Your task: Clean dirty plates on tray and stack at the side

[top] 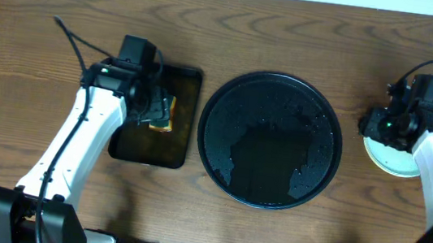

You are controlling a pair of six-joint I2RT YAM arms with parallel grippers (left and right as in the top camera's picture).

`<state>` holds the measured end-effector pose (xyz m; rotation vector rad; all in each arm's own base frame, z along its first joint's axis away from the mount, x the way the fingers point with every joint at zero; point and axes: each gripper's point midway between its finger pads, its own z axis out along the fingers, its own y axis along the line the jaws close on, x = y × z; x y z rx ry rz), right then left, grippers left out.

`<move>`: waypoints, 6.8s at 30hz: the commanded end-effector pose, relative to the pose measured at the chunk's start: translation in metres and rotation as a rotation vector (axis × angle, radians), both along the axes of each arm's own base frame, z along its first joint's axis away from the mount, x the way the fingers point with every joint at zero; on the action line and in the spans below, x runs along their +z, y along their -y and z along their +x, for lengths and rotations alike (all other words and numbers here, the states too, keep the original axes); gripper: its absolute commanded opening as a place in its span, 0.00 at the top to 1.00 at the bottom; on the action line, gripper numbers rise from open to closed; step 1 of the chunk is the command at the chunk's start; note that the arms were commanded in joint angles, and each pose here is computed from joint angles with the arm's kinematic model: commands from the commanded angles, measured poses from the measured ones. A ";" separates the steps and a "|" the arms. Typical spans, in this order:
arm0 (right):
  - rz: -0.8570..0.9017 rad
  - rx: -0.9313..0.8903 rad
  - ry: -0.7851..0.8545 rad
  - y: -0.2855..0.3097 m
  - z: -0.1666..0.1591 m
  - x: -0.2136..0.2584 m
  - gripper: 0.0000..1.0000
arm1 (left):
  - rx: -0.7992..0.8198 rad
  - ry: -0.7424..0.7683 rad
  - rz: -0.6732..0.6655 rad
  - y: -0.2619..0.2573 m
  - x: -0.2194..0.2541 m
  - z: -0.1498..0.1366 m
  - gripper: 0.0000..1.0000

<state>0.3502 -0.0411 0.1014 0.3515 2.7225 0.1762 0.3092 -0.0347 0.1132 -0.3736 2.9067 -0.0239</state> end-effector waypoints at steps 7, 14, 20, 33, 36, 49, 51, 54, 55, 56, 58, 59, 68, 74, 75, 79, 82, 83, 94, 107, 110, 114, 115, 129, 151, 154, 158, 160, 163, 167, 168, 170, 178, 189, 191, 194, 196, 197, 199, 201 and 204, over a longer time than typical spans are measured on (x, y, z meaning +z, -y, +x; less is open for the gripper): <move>-0.098 0.045 0.156 -0.014 -0.035 0.078 0.01 | 0.110 -0.022 -0.002 -0.032 0.010 -0.029 0.21; -0.123 0.130 0.284 -0.043 -0.060 0.091 0.01 | 0.042 0.254 -0.022 -0.022 0.033 -0.049 0.20; -0.164 0.138 0.384 -0.047 -0.084 0.093 0.01 | -0.035 0.512 -0.043 -0.013 0.055 -0.075 0.20; -0.159 0.143 0.350 -0.047 -0.107 0.086 0.01 | -0.033 0.681 -0.058 -0.015 0.085 -0.094 0.20; -0.159 0.144 0.341 -0.047 -0.109 0.085 0.01 | -0.033 0.679 -0.058 -0.015 0.085 -0.094 0.20; -0.161 0.145 0.338 -0.046 -0.110 0.084 0.01 | -0.033 0.678 -0.058 -0.015 0.084 -0.094 0.20; -0.198 0.145 0.337 -0.041 -0.113 0.085 0.01 | -0.033 0.679 -0.058 -0.015 0.085 -0.094 0.20; -0.199 0.141 0.404 -0.041 -0.111 0.096 0.01 | -0.033 0.678 -0.058 -0.015 0.084 -0.094 0.20; -0.200 0.142 0.443 -0.042 -0.110 0.101 0.01 | -0.033 0.679 -0.058 -0.015 0.085 -0.094 0.20; -0.202 0.145 0.491 -0.043 -0.107 0.108 0.01 | -0.032 0.678 -0.058 -0.015 0.084 -0.094 0.20; -0.199 0.141 0.605 -0.046 -0.102 0.120 0.01 | -0.033 0.678 -0.058 -0.015 0.084 -0.094 0.20; -0.193 0.144 0.664 -0.048 -0.100 0.125 0.01 | -0.033 0.678 -0.058 -0.015 0.084 -0.094 0.20; -0.189 0.142 1.223 -0.059 -0.104 0.159 0.01 | -0.032 0.679 -0.058 -0.015 0.085 -0.094 0.20; -0.210 0.144 1.430 -0.063 -0.111 0.147 0.01 | -0.033 0.679 -0.058 -0.015 0.085 -0.094 0.20; -0.211 0.143 1.440 -0.063 -0.111 0.141 0.01 | -0.033 0.679 -0.058 -0.015 0.085 -0.094 0.20; -0.210 0.153 1.340 -0.062 -0.107 0.112 0.01 | -0.033 0.679 -0.058 -0.015 0.085 -0.094 0.20; -0.209 0.171 1.227 -0.063 -0.105 0.085 0.01 | -0.033 0.679 -0.058 -0.015 0.085 -0.094 0.20; -0.206 0.176 1.181 -0.063 -0.104 0.073 0.01 | -0.033 0.678 -0.058 -0.015 0.084 -0.094 0.20; -0.199 0.181 1.112 -0.063 -0.105 0.056 0.01 | -0.033 0.679 -0.058 -0.015 0.085 -0.094 0.20; -0.199 0.181 1.110 -0.063 -0.105 0.056 0.01 | -0.033 0.678 -0.058 -0.015 0.084 -0.094 0.20; -0.199 0.181 1.110 -0.063 -0.105 0.056 0.01 | -0.033 0.678 -0.058 -0.015 0.084 -0.094 0.20; -0.199 0.181 1.110 -0.063 -0.105 0.056 0.01 | -0.033 0.679 -0.058 -0.015 0.085 -0.094 0.20; -0.199 0.181 1.110 -0.063 -0.105 0.056 0.01 | -0.033 0.678 -0.058 -0.015 0.084 -0.094 0.20; -0.199 0.181 1.110 -0.063 -0.105 0.056 0.01 | -0.009 0.674 -0.009 -0.028 0.077 -0.105 0.20; -0.199 0.181 1.110 -0.063 -0.105 0.056 0.01 | 0.033 1.332 0.030 -0.043 0.057 -0.063 0.20; -0.199 0.181 1.110 -0.063 -0.105 0.056 0.01 | -0.064 1.343 0.099 -0.038 0.058 -0.063 0.19; -0.199 0.181 1.110 -0.063 -0.105 0.056 0.01 | -0.122 1.230 0.118 -0.034 0.030 -0.064 0.20; -0.199 0.181 1.110 -0.063 -0.105 0.056 0.01 | -0.103 1.202 0.094 -0.034 0.023 -0.065 0.19; -0.199 0.181 1.110 -0.063 -0.105 0.056 0.01 | -0.101 1.203 0.093 -0.034 0.024 -0.065 0.20; -0.199 0.181 1.110 -0.063 -0.105 0.056 0.01 | -0.101 1.203 0.093 -0.034 0.024 -0.065 0.20; -0.199 0.181 1.110 -0.063 -0.105 0.056 0.01 | -0.101 1.203 0.093 -0.034 0.024 -0.065 0.20; -0.199 0.181 1.110 -0.063 -0.105 0.056 0.01 | -0.101 1.203 0.093 -0.034 0.024 -0.065 0.19; -0.199 0.181 1.110 -0.063 -0.105 0.056 0.01 | -0.101 1.202 0.092 -0.034 0.024 -0.065 0.20; -0.199 0.181 1.110 -0.063 -0.105 0.056 0.01 | -0.101 1.202 0.092 -0.034 0.024 -0.065 0.20; -0.199 0.181 1.110 -0.063 -0.105 0.056 0.01 | -0.101 1.202 0.092 -0.034 0.024 -0.065 0.19; -0.199 0.181 1.110 -0.063 -0.105 0.056 0.01 | -0.101 1.202 0.092 -0.034 0.024 -0.065 0.20; -0.199 0.181 1.110 -0.063 -0.105 0.056 0.01 | -0.101 1.202 0.092 -0.034 0.024 -0.065 0.20; -0.199 0.181 1.110 -0.063 -0.105 0.056 0.01 | -0.101 1.202 0.092 -0.034 0.024 -0.065 0.20; -0.199 0.181 1.110 -0.063 -0.105 0.056 0.01 | -0.101 1.202 0.092 -0.034 0.024 -0.065 0.20; -0.199 0.181 1.110 -0.063 -0.105 0.056 0.01 | -0.101 1.202 0.092 -0.034 0.024 -0.065 0.20; -0.199 0.181 1.110 -0.063 -0.105 0.056 0.01 | -0.101 1.202 0.092 -0.034 0.024 -0.065 0.20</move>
